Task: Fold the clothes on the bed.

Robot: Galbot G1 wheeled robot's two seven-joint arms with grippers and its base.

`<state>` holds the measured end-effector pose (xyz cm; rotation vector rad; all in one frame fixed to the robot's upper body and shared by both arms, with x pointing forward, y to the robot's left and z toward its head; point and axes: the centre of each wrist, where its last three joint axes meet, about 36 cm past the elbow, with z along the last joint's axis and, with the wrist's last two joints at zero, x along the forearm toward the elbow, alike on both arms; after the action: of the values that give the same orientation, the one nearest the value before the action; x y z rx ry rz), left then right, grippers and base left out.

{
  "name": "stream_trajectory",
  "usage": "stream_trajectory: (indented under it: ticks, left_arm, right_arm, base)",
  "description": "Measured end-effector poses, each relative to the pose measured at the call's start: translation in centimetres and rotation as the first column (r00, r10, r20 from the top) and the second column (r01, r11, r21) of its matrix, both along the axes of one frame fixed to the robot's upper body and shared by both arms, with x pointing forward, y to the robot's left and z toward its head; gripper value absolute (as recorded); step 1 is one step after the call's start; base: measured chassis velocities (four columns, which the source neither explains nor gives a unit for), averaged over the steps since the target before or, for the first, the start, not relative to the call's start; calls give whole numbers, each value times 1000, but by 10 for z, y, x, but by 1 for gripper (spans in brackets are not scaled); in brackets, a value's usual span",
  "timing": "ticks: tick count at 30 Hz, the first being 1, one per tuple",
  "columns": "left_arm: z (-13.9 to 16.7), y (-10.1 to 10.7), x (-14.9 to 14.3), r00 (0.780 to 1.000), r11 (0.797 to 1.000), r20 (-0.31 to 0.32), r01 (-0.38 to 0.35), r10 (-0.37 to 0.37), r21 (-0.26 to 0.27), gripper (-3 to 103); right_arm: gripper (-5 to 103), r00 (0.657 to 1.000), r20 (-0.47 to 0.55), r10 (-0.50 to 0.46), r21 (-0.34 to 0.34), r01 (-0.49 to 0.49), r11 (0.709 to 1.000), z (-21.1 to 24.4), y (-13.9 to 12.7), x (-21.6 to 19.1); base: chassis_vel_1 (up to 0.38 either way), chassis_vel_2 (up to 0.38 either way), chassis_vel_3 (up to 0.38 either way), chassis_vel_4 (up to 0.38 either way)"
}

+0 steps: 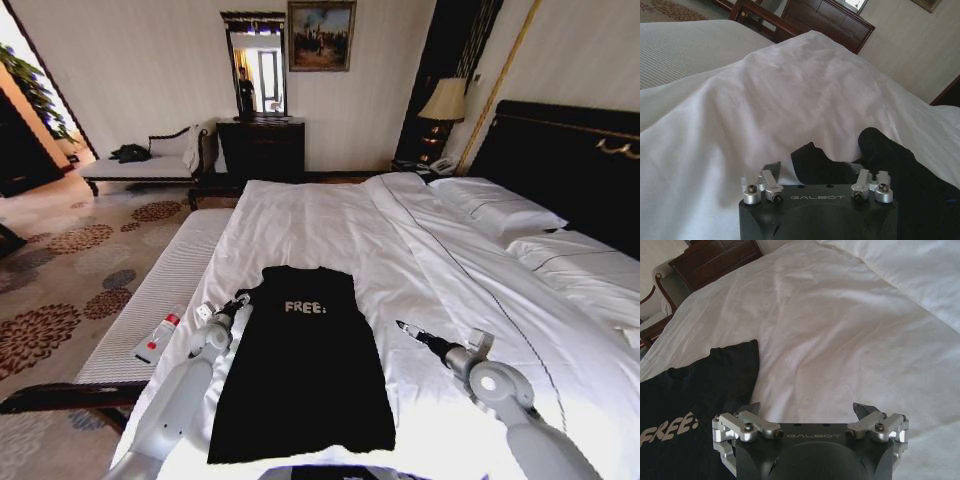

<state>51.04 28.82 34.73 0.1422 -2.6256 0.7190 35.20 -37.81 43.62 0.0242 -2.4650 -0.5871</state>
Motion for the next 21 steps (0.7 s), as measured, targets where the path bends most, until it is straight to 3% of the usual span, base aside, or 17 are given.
stream_trajectory:
  ticks: [4,5,8,10,13,16,17,21]
  left_arm:
    - [-3,1,8,1000,1000,4,-5,5,-13,53]
    - [-3,1,8,1000,1000,4,-5,5,-13,53]
    - [-6,1,10,1000,1000,0,-4,4,-15,36]
    - [-6,1,10,1000,1000,0,-4,4,-15,36]
    - [-7,1,10,1000,1000,-4,-7,7,-14,20]
    - [-7,2,10,1000,1000,-5,-11,11,-14,15]
    - [-6,2,10,1000,1000,-4,-13,13,-16,4]
    - [-4,2,10,1000,1000,-2,-16,16,-25,2]
  right_arm:
    - [100,1000,2,5,-2,-5,1000,3,0,1]
    - [100,1000,2,5,-2,-5,1000,3,0,1]
    - [100,1000,2,7,-1,-7,1000,5,0,1]
    - [100,1000,2,6,-1,-6,1000,6,0,1]
    - [100,1000,0,3,0,-3,1000,5,0,0]
    - [100,1000,0,2,1,-2,1000,5,0,0]
    - [100,1000,-2,2,1,-2,1000,4,0,0]
    - [100,1000,-3,4,1,-4,1000,5,1,-1]
  base:
    - [0,0,0,0]
    - [0,0,0,0]
    - [0,0,0,0]
    - [0,0,0,0]
    - [0,0,0,0]
    - [0,0,0,0]
    - [0,0,0,0]
    - [0,0,0,0]
